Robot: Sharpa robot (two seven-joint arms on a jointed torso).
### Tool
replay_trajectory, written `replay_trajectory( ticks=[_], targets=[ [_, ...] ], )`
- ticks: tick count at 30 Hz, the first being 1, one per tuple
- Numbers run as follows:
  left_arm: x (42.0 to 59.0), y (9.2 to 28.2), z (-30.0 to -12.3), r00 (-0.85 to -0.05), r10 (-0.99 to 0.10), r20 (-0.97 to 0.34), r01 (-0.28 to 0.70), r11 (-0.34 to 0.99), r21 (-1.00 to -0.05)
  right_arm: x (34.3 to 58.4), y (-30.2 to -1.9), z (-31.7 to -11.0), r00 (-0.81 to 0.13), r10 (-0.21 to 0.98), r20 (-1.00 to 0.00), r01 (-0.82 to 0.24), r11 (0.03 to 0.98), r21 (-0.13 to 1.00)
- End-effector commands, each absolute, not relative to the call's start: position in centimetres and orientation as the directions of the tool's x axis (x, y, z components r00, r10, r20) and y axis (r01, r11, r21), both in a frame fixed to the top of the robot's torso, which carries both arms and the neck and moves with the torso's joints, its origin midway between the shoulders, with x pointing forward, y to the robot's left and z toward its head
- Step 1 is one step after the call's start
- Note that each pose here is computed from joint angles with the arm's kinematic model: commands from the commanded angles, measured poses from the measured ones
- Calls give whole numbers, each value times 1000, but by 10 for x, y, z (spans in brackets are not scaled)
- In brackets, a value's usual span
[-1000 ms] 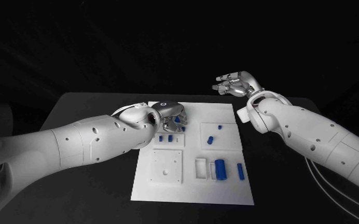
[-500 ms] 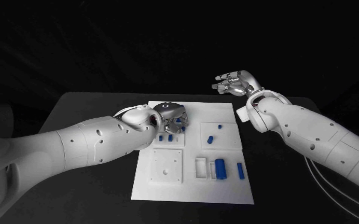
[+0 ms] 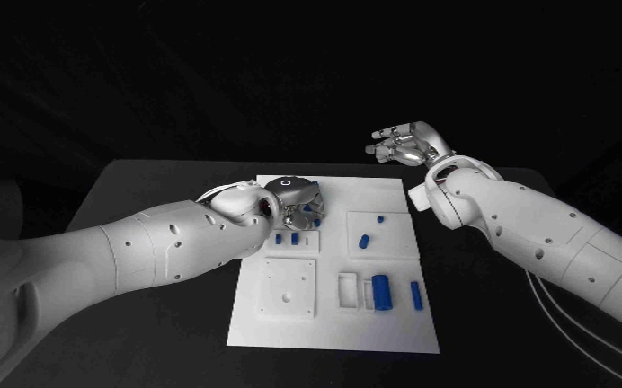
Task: Assemble the parts on the task board
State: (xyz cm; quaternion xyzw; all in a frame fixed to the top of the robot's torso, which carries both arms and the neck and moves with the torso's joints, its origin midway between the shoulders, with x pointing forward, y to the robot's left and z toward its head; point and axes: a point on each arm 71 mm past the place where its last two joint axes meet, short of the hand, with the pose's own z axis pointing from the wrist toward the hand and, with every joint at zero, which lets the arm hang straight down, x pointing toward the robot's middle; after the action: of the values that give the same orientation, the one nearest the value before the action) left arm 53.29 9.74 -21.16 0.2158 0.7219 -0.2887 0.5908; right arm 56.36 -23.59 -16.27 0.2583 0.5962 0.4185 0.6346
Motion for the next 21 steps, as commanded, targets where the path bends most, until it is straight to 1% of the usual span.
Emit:
replay_trajectory(
  ticks=[1,21],
  targets=[
    [532,96,-215,-219,-13,-976,662,732,-159,563,-234,-162,-75,838,-541,-236,512,826],
    [533,94,-221,-248,10,-969,655,739,-160,563,-232,-163,-78,838,-540,-237,510,827]
  ],
)
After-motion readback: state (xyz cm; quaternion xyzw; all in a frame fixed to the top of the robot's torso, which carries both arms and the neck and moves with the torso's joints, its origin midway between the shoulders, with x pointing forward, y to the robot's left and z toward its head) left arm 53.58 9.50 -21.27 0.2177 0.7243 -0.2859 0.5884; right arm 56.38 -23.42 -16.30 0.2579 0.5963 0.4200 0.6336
